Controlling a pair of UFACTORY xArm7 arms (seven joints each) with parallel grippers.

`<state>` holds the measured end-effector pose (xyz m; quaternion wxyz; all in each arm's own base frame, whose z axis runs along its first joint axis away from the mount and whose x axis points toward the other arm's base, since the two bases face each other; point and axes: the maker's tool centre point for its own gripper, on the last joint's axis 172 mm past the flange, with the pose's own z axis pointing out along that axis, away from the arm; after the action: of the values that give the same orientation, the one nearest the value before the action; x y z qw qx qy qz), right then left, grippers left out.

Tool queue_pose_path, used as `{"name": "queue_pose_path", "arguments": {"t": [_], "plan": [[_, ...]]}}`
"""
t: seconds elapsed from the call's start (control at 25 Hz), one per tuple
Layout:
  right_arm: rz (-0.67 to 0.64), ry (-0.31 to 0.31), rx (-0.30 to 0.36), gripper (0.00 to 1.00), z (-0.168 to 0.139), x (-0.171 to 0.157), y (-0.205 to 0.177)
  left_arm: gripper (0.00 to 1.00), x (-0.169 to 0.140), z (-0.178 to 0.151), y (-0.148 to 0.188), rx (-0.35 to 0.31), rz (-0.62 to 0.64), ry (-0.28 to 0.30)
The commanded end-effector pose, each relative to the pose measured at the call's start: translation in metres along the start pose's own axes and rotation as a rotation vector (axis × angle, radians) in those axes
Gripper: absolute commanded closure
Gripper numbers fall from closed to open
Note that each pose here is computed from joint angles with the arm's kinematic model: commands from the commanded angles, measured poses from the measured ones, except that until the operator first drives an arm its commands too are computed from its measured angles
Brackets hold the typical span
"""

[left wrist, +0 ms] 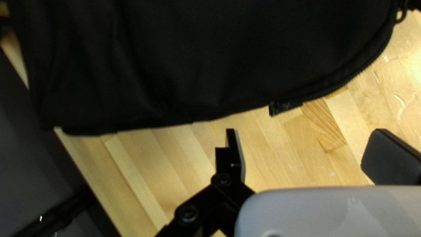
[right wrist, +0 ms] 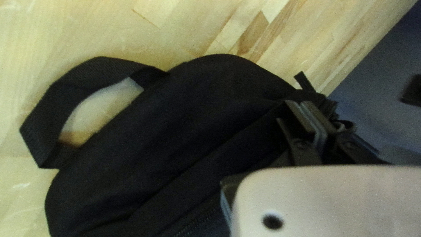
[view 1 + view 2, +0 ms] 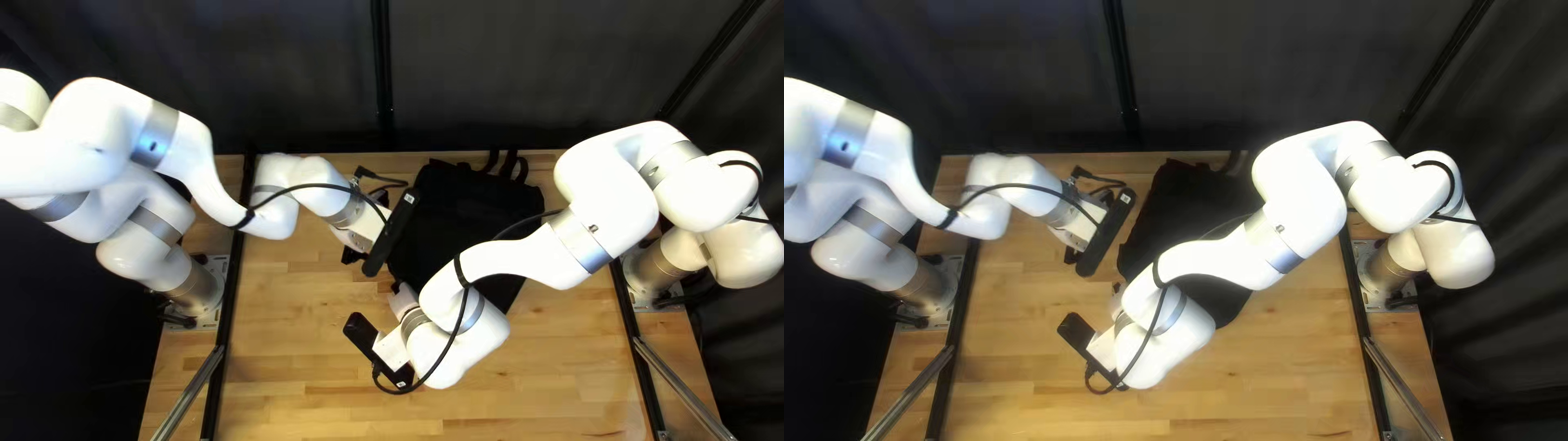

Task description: Remove a lunch box from a kids backpack

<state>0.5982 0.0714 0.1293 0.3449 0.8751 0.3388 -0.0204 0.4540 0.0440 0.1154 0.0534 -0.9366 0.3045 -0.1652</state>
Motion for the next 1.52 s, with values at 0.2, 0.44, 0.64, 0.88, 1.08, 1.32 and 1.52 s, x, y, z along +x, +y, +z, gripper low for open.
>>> {"name": "queue_pose_path", "arguments": {"t": [0.2,0.44,0.64,0.88,1.08,1.32,1.52], "plan": [[0.009,0.013,-0.012,1.00,-0.005,-0.004,0.015,0.00,0.005,0.010,-0.002,-0.014,0.020,0.036],[0.007,0.020,-0.013,1.00,-0.006,-0.001,0.015,0.00,0.007,0.009,-0.005,0.000,0.016,0.048],[0.005,0.022,-0.016,1.00,-0.006,0.002,0.014,1.00,0.005,0.014,-0.007,0.007,0.013,0.058],[0.004,0.023,-0.017,1.00,-0.007,0.002,0.013,1.00,-0.003,0.020,-0.007,0.010,-0.010,0.062],[0.007,0.021,-0.016,1.00,-0.009,-0.006,0.007,1.00,-0.003,0.011,-0.008,0.016,-0.010,0.058],[0.014,0.021,-0.004,1.00,-0.005,-0.018,-0.009,1.00,-0.008,0.000,-0.006,0.024,-0.008,0.045],[0.019,0.022,0.001,1.00,-0.008,-0.025,-0.015,1.00,-0.008,-0.001,-0.005,0.025,-0.009,0.042]]}}
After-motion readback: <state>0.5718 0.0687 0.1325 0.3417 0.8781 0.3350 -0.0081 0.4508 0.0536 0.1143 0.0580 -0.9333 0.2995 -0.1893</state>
